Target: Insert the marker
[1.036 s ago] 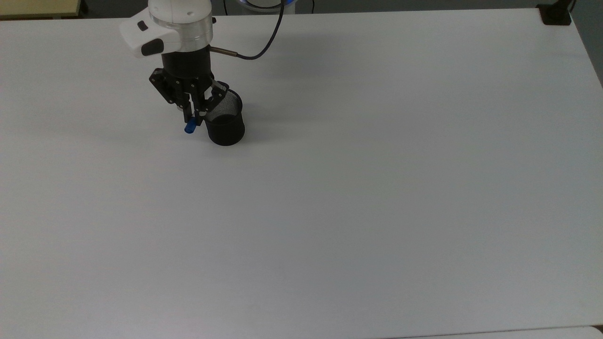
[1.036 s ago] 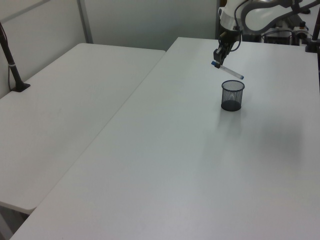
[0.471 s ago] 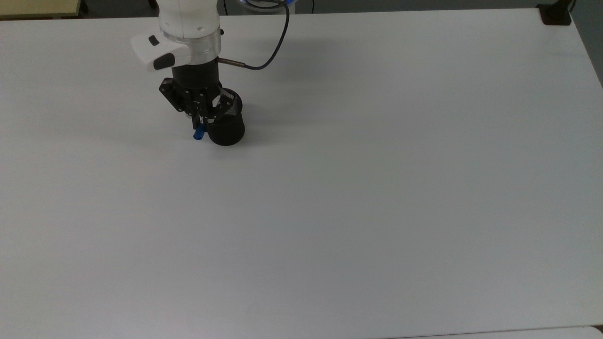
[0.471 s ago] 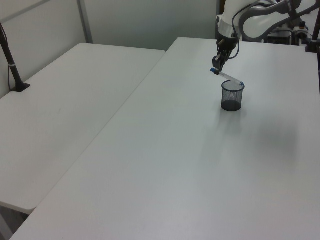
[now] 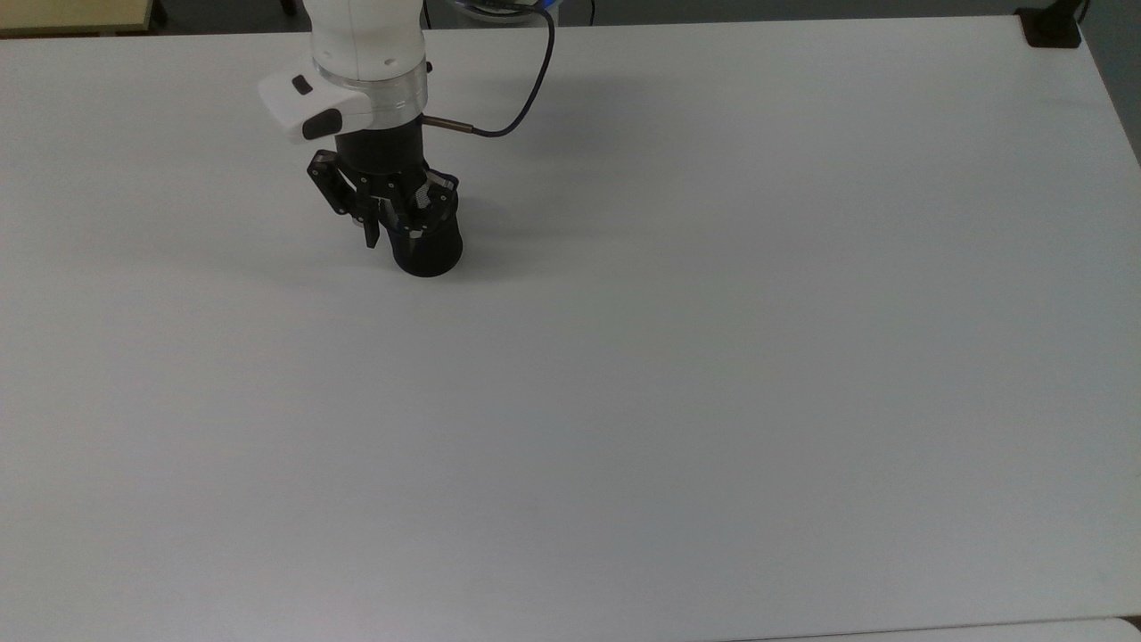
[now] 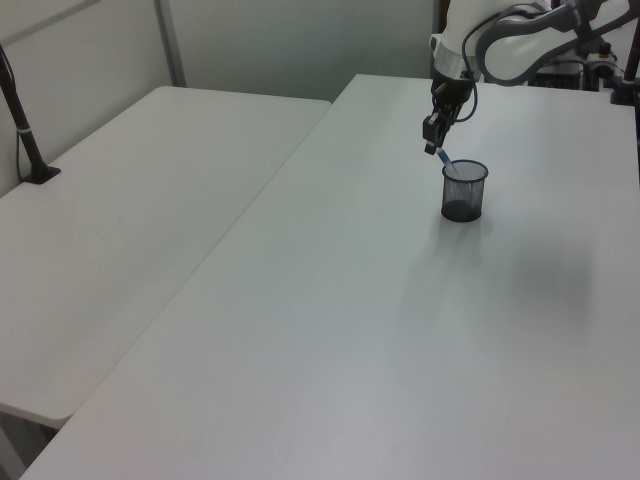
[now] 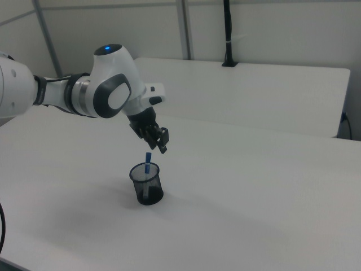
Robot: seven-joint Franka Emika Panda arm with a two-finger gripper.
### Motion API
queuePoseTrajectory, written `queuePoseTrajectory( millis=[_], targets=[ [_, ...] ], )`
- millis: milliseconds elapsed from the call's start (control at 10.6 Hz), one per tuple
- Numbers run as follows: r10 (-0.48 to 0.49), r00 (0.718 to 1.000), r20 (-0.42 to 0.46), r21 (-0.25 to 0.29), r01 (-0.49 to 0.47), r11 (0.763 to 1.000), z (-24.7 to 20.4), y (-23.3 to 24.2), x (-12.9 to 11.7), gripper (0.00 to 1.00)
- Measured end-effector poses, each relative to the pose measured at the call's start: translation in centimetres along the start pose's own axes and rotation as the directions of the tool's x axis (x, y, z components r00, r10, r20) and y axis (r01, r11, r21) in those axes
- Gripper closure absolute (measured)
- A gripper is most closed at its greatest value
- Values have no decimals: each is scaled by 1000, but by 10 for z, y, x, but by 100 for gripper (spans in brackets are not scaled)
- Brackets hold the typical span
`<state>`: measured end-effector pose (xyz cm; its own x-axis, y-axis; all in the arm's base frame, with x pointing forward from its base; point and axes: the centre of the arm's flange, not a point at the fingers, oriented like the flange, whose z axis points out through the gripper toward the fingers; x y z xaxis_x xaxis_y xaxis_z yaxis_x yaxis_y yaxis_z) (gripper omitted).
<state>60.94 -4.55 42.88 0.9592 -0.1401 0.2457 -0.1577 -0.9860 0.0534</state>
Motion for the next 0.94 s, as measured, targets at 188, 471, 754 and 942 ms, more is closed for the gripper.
queuePoseTrajectory(
  millis=[188, 471, 754, 942],
  targets=[
    [-17, 1000, -13, 9, 17, 1000, -8, -17, 0, 31],
    [-60, 998, -7, 20, 60, 998, -32, -56, 4, 0],
    [-90, 991, 94, 7, 89, 996, -88, -77, 10, 0],
    [-102, 984, 147, 0, 104, 995, -120, -85, 9, 0]
  ],
)
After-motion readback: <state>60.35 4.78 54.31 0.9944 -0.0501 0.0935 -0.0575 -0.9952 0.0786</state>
